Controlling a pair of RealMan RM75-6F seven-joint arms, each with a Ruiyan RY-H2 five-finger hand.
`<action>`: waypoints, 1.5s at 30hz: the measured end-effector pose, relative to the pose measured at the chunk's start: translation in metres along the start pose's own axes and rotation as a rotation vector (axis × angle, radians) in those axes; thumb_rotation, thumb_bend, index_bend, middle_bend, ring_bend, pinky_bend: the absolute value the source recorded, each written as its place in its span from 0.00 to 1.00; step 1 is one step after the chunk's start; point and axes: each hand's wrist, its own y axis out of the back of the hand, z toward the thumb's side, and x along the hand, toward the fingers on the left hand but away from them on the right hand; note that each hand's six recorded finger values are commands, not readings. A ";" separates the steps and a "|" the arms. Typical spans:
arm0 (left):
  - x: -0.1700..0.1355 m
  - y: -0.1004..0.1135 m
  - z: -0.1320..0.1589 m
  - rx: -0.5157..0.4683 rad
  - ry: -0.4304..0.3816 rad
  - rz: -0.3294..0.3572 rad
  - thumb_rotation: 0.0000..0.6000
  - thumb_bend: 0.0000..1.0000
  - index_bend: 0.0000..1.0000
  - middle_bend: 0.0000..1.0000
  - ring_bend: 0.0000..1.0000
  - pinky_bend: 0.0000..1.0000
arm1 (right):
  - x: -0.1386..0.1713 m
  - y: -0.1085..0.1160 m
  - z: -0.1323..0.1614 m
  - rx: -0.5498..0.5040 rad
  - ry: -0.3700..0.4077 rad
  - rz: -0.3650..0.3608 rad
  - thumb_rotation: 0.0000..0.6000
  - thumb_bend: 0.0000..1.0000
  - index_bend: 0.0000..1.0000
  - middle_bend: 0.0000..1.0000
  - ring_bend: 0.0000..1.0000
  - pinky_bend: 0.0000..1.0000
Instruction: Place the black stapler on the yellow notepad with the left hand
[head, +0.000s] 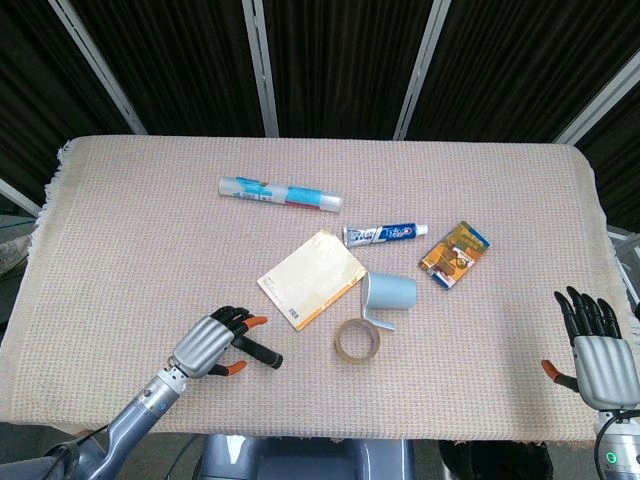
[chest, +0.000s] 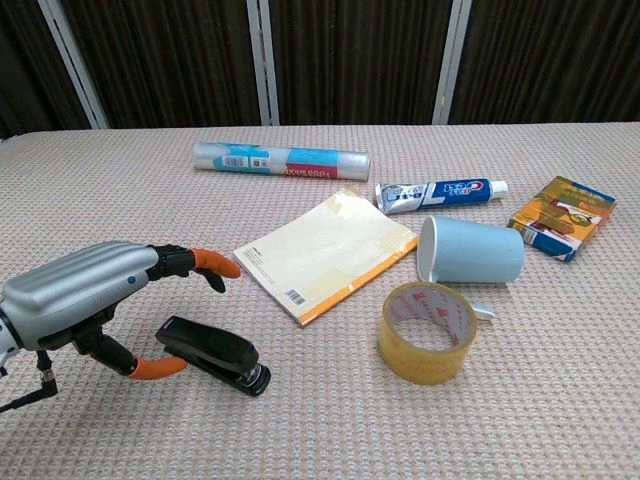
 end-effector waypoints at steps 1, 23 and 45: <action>0.002 -0.002 0.000 0.000 0.000 -0.005 1.00 0.24 0.20 0.25 0.17 0.21 | 0.000 0.000 0.000 0.000 0.002 -0.001 1.00 0.11 0.00 0.00 0.00 0.00; 0.034 -0.024 0.002 -0.020 0.005 -0.072 1.00 0.40 0.54 0.51 0.40 0.32 | 0.007 0.010 -0.004 -0.015 -0.001 -0.034 1.00 0.11 0.00 0.00 0.00 0.00; 0.039 0.048 -0.012 0.006 0.066 0.149 1.00 0.39 0.54 0.53 0.44 0.34 | 0.005 0.003 -0.002 0.001 -0.008 -0.013 1.00 0.11 0.00 0.00 0.00 0.00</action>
